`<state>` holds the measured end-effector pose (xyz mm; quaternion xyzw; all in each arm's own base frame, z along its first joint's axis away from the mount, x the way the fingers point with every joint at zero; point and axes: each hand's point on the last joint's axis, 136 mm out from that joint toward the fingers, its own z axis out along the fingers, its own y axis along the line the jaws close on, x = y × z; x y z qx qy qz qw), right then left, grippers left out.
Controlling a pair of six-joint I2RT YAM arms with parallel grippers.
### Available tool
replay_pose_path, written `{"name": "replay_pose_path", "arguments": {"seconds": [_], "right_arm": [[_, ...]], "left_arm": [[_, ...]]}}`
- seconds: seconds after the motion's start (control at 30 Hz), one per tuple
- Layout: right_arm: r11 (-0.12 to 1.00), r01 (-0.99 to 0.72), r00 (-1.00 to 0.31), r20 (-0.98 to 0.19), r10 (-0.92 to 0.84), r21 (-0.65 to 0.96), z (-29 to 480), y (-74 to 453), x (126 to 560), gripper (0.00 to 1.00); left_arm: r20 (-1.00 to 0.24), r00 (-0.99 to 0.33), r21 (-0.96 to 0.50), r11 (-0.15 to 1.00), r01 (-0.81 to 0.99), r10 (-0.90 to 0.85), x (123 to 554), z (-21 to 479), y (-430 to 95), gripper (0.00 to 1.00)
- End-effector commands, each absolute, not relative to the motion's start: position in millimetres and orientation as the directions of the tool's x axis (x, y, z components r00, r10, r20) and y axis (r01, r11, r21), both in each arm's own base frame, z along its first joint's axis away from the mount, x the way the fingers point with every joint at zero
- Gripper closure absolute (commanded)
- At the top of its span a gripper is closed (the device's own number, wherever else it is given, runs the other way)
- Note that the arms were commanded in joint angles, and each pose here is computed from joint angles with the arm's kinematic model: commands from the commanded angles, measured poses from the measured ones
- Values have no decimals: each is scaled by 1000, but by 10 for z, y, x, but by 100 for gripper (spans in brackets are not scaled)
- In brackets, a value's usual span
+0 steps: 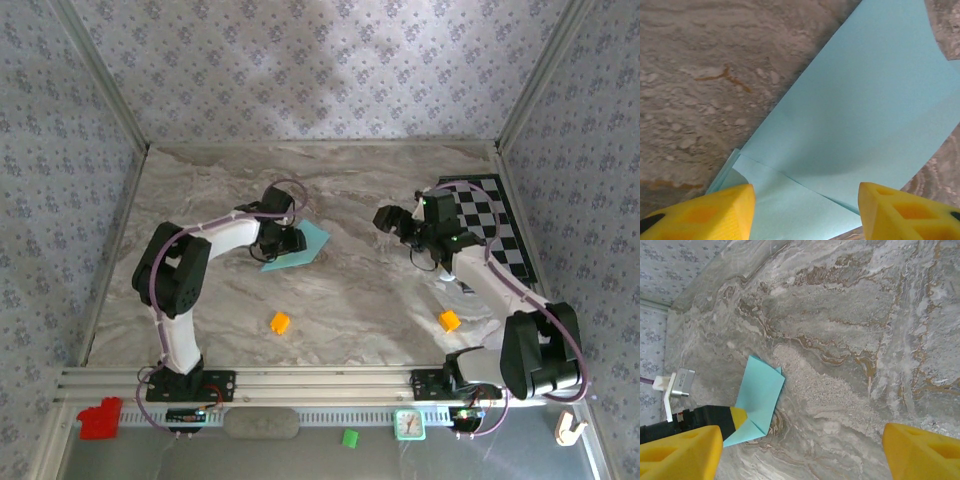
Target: Fold a paper plane with a square sheet of paper (pick it up from the middle)
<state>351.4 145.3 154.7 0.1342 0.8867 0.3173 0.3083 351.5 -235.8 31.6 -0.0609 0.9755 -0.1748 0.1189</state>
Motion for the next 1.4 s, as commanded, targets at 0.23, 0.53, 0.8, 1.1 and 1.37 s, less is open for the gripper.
{"name": "replay_pose_path", "arguments": {"seconds": [0.23,0.53,0.8,1.1,1.37], "right_arm": [[734,137,-836,-319,446,666,1203,1850,3268,18],[705,349,-835,-136,533,618,724,2139,2860,34],[676,387,-837,-70,543,627,542,2300,2801,42],[674,378,-852,-45,521,635,494,2413,2811,42],[672,368,-868,-21,496,643,453,2513,2806,41]], "left_arm": [[-4,-971,-473,855,-210,-240,3008,81,-2736,42],[99,-910,-544,744,-388,-402,2730,42,-3006,45],[83,-922,-600,720,-349,-378,2750,239,-3086,54],[-10,-943,-648,721,-246,-332,2846,557,-3131,57],[6,-938,-606,745,-279,-346,2872,352,-3063,60]]}}
